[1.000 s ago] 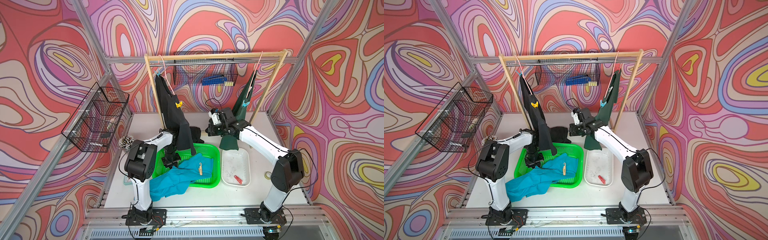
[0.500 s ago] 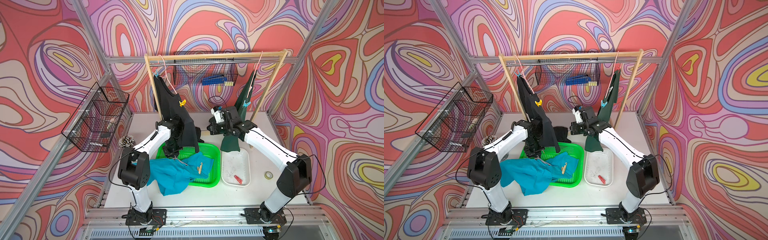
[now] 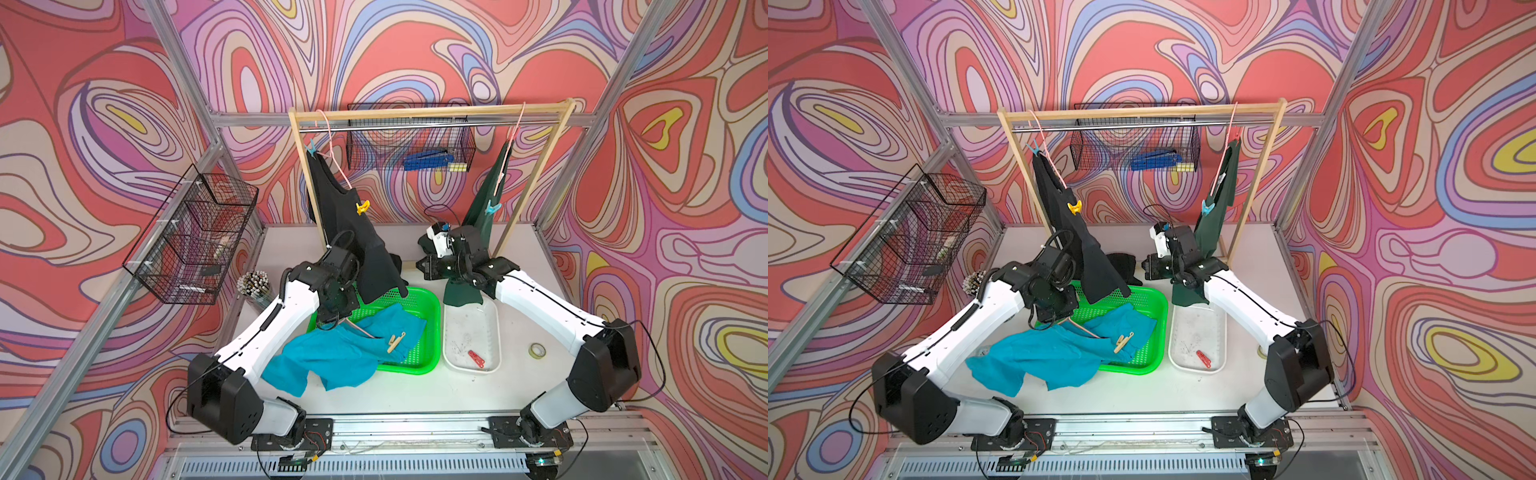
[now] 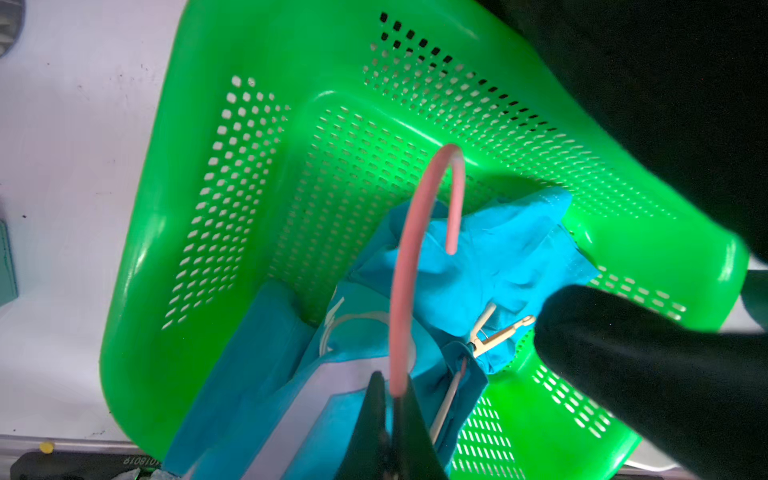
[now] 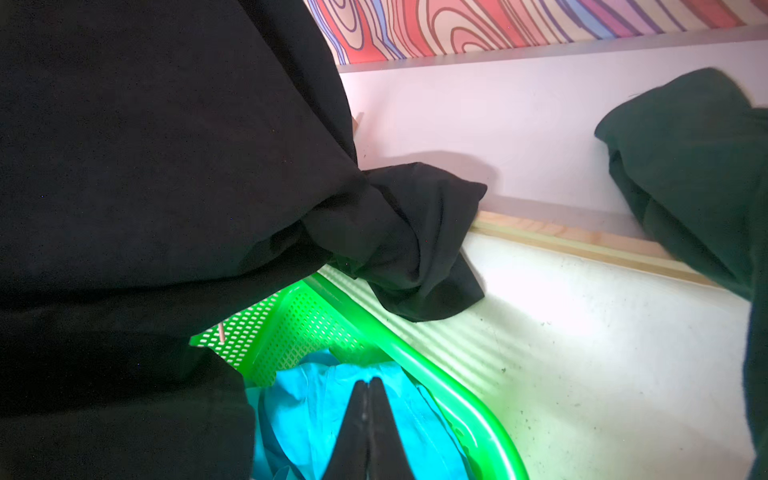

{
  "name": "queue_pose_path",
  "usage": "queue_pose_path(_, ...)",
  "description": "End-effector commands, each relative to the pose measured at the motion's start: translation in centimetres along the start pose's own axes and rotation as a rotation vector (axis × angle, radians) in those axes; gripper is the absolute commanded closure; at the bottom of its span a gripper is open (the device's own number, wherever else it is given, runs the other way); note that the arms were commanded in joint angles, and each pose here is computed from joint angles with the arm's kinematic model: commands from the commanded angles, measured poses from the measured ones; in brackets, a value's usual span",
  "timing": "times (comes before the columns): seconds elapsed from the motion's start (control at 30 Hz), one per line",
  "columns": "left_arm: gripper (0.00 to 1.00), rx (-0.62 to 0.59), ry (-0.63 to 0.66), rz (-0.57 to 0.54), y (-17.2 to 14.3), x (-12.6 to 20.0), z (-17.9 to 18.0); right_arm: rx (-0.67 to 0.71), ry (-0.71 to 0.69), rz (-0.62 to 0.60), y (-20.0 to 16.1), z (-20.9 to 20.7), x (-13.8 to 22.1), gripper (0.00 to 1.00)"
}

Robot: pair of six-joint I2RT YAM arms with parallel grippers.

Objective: Remove the clothespins securing t-shirts to the hanger
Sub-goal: Pick up the hanger from the basket.

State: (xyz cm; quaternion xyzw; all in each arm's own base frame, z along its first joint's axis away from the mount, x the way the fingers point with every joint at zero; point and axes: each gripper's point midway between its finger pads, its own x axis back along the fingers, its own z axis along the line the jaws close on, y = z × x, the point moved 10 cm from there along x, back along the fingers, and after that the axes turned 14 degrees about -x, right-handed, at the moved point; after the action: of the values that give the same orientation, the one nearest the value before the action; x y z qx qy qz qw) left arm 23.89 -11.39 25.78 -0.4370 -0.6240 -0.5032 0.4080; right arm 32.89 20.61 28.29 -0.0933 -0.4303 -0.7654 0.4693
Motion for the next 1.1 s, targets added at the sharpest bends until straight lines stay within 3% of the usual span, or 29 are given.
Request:
queue_pose_path(0.0,1.00,-0.081,-0.016,-0.146,0.2,-0.2,0.4,0.006,0.085,-0.041,-0.5,-0.2,-0.5,0.92)
queue_pose_path(0.27,1.00,-0.199,-0.164,-0.425,-0.6,0.0,0.6,0.067,0.059,-0.006,-2.2,0.5,-3.4,0.88)
queue_pose_path(0.5,1.00,-0.290,-0.311,-0.504,-3.0,1.2,1.0,-0.009,0.025,0.064,-3.6,3.1,-3.8,0.84)
queue_pose_path(0.83,1.00,-0.255,-0.258,-0.765,-7.3,5.1,4.8,-0.105,-0.032,0.058,-5.9,3.9,-0.9,0.84)
queue_pose_path(1.07,1.00,-0.364,-0.282,-0.762,-6.8,6.9,4.0,-0.102,-0.055,0.071,-6.0,4.0,0.3,0.78)
